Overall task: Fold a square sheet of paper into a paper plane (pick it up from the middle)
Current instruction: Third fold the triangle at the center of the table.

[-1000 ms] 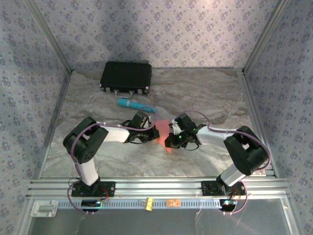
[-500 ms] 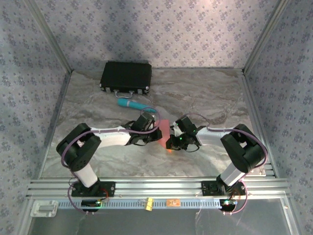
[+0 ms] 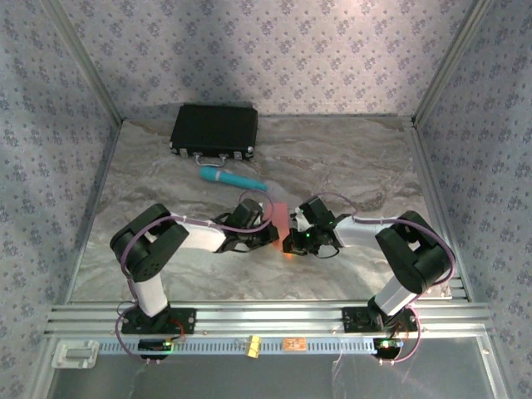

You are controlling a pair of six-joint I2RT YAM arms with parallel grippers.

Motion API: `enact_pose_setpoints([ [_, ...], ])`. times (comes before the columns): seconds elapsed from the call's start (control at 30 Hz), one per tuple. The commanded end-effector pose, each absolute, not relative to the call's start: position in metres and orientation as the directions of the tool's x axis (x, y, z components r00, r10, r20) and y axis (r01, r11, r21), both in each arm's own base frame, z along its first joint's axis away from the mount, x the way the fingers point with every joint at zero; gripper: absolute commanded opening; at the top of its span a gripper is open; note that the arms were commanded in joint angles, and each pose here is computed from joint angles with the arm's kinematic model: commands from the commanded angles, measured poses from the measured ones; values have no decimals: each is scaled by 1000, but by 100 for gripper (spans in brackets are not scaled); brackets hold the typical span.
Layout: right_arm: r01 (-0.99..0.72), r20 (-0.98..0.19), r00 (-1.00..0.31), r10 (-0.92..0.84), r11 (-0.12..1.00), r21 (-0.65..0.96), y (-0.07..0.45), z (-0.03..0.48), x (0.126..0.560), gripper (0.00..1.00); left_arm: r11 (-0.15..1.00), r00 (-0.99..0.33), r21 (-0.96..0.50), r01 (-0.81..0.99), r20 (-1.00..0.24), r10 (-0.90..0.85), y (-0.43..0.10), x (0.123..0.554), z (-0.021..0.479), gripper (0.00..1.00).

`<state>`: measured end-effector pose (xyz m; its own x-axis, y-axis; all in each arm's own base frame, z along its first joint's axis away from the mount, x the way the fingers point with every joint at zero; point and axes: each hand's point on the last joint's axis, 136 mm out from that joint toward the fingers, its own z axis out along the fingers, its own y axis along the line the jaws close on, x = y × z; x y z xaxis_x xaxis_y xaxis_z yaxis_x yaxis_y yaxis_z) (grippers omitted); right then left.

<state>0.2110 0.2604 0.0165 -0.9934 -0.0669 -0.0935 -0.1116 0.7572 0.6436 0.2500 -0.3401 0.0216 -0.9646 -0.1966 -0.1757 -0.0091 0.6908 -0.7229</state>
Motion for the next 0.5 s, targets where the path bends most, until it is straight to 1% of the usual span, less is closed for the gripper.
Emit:
enact_pose_setpoints([
  [0.0,-8,27,-999,-24,868,497,222,-23,188,0,750,-964,-659,-59,-157,-214,-313,248,-2,4],
  [0.37,-14,36,-999,-37,870,493,222,-27,186,0,747,-957,-661,-65,-170,-234,-294,267,11,6],
  [0.47,-15,37,-999,-38,869,495,223,-27,186,0,767,-953,-637,-79,-177,-245,-282,270,8,6],
])
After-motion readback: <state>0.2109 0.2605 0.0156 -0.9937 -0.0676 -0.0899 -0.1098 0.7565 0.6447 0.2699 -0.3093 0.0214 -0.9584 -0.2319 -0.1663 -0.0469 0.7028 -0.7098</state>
